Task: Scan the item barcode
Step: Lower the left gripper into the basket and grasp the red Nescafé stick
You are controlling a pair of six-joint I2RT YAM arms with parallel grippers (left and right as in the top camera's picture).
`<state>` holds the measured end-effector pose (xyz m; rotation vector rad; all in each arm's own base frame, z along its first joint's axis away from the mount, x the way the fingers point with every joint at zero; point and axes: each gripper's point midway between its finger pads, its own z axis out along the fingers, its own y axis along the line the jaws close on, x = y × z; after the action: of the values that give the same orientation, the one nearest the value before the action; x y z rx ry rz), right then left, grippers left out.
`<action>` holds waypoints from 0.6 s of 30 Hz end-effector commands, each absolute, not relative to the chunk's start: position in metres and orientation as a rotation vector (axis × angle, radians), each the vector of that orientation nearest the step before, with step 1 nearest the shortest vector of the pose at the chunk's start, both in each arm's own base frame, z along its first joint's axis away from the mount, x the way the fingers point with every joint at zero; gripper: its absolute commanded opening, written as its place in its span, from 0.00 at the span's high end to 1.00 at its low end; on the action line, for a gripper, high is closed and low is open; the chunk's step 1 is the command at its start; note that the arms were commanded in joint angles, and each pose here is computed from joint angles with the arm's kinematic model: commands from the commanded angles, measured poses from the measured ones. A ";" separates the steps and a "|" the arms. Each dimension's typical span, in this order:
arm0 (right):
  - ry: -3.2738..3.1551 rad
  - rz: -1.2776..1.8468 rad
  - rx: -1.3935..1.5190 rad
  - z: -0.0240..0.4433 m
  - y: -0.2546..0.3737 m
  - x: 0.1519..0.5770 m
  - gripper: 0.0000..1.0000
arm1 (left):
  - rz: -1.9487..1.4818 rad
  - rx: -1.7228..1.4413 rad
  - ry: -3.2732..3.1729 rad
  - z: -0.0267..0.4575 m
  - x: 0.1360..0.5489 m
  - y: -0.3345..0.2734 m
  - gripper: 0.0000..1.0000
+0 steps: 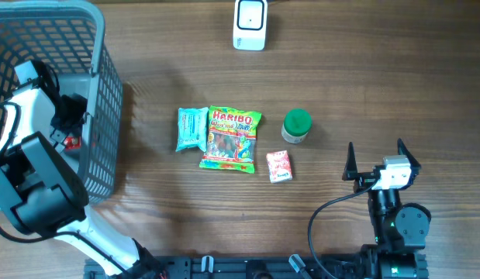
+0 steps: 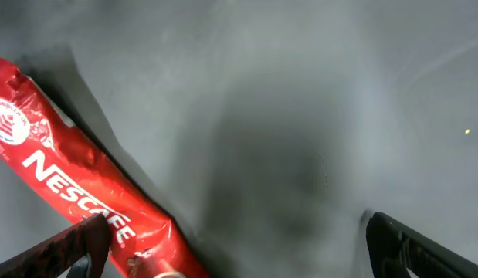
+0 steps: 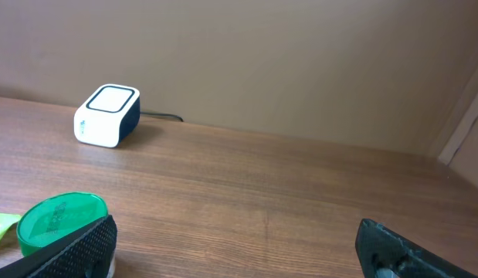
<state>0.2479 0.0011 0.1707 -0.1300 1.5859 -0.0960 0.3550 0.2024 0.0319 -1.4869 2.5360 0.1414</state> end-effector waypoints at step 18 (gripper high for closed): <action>1.579 -0.110 -0.137 0.172 0.001 0.248 0.00 | 0.139 -1.809 2.324 0.069 0.325 0.189 0.00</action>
<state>0.2479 0.0011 0.1706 -0.1300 1.5863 -0.0960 0.3328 0.1907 0.0877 -1.7340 2.3761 0.1143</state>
